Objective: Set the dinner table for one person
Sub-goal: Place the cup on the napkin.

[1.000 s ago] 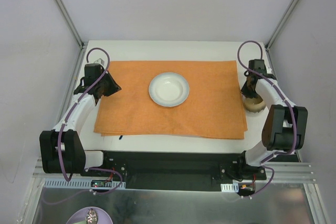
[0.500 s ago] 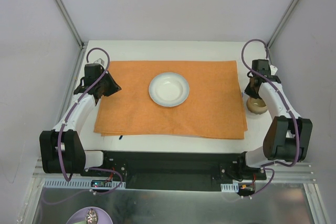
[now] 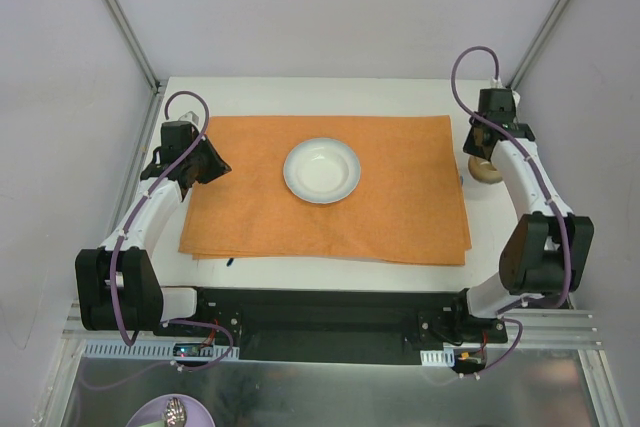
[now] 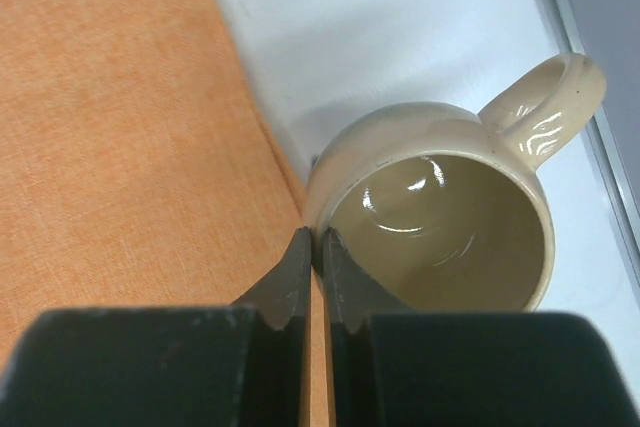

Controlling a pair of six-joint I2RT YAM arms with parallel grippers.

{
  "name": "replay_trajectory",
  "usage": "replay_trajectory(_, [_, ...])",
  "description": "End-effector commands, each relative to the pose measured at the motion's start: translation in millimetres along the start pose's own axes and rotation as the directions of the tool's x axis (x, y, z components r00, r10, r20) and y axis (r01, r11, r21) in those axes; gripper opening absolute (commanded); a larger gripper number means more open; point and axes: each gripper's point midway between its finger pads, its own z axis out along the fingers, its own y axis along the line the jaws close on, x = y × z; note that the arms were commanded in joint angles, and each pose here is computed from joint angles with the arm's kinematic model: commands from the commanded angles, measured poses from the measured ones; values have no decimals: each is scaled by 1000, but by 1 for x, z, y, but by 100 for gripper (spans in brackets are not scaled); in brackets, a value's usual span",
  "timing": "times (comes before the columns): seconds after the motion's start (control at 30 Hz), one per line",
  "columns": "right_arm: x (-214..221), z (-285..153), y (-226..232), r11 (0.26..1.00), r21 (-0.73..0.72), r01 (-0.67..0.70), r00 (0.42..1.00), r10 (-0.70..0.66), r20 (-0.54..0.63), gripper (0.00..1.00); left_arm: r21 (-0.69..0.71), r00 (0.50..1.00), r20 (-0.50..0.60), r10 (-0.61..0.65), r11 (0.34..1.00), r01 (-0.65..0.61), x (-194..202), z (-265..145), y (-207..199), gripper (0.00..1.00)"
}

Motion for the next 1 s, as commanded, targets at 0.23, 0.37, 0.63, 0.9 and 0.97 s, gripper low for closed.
replay_trajectory(0.23, [-82, 17, 94, 932, -269, 242, 960, -189, 208, 1, 12, 1000, 6, -7, 1000, 6, 1, -4, -2, 4])
replay_trajectory(0.37, [-88, 24, 110, 913, -308, 268, 953, -205, 223, 1, 8, 1000, 8, -7, 1000, 7, 0, -4, -1, 5])
replay_trajectory(0.63, [-93, 26, 145, 858, -404, 319, 941, -237, 240, 1, 1, 1000, 0, -13, 1000, 13, -1, 0, 0, 4])
replay_trajectory(0.9, [-79, 37, 179, 801, -480, 358, 933, -289, 214, 1, -12, 1000, 4, -5, 1000, 5, -2, 1, 2, 4])
replay_trajectory(0.97, [-76, 39, 184, 796, -482, 367, 930, -301, 211, 1, -14, 1000, 3, -4, 1000, 4, -1, 2, 3, 4])
